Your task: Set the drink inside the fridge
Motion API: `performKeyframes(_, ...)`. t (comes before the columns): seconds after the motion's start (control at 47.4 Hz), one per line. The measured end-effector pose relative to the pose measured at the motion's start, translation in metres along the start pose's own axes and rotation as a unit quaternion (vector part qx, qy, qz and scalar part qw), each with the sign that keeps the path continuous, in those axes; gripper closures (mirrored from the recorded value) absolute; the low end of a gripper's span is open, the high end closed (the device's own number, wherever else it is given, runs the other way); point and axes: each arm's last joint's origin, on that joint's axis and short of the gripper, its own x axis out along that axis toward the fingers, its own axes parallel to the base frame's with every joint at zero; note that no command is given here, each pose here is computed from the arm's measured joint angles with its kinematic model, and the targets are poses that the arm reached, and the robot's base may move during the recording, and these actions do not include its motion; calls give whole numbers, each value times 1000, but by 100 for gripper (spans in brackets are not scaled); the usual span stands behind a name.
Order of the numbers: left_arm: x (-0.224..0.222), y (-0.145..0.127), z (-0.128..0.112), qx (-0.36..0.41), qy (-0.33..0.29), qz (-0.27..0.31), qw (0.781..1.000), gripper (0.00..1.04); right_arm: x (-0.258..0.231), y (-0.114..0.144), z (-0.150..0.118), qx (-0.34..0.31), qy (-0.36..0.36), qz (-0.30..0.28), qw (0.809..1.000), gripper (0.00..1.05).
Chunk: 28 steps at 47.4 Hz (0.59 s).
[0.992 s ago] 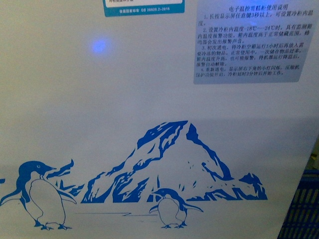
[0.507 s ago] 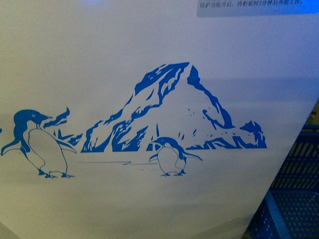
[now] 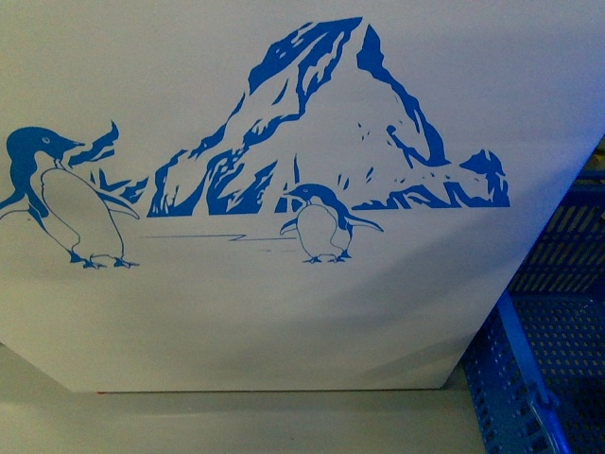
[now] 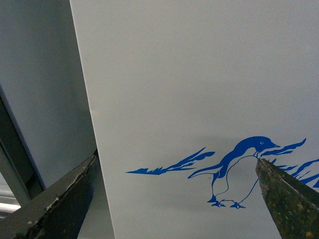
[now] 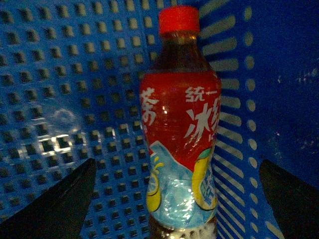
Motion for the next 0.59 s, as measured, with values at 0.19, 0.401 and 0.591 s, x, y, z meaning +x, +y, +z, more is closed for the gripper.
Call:
performKeyframes(0.19,0,0,0,0,0,0,1000,8,36,-6,-18,-8,27,-19,999,7)
performKeyframes(0.401,0,0,0,0,0,0,1000,8,56,-4,-35,-14,52,-27,998,7)
performKeyframes(0.591,0,0,0,0,0,0,1000,8,68,-8,-49,-4,77,-50,996,7)
